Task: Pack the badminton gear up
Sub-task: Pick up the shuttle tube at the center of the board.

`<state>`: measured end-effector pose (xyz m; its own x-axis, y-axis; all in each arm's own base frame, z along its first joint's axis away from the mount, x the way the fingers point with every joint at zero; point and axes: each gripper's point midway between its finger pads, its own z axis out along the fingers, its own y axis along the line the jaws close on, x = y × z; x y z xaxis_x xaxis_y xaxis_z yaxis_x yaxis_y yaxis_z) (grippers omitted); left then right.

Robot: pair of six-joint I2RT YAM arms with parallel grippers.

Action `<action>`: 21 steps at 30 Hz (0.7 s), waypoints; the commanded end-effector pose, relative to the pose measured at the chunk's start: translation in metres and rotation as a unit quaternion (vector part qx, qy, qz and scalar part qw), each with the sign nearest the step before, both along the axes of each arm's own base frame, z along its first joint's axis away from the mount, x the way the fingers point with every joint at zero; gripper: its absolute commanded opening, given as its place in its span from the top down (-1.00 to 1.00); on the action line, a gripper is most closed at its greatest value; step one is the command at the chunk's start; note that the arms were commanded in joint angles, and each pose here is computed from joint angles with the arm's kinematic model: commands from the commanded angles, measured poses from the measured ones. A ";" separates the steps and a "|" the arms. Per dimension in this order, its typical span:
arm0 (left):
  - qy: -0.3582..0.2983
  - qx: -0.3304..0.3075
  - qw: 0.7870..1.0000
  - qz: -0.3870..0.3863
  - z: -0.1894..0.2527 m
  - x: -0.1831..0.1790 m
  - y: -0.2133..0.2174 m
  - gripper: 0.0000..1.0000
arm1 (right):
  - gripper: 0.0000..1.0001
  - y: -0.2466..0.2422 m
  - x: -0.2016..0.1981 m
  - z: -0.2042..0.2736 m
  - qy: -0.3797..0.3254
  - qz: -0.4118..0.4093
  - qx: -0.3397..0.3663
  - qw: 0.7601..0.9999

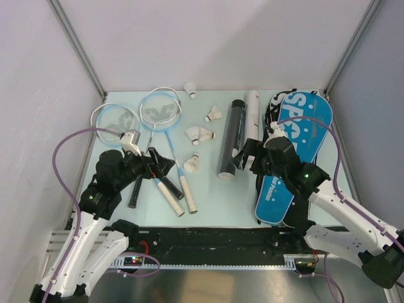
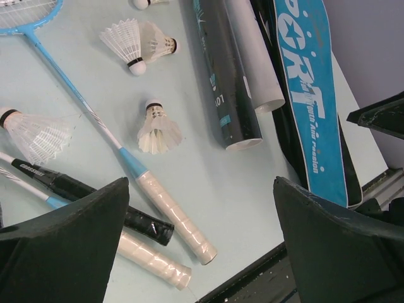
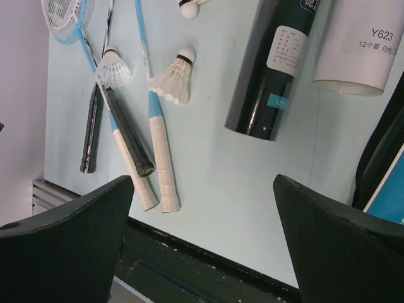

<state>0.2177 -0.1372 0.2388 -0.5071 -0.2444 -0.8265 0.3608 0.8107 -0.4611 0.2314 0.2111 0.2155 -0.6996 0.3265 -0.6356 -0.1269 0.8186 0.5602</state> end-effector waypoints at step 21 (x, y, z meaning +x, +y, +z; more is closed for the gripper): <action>-0.039 0.012 0.996 0.083 0.013 0.013 0.033 -0.99 | -0.80 -0.019 0.077 0.000 -0.049 -0.133 -0.014 0.990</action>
<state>0.2278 -0.1088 0.2480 -0.4217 -0.3010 -0.8553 0.2612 0.8629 -0.4325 0.2767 0.1977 0.2063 -0.6072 0.4344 -0.6653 0.0119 0.8422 0.5390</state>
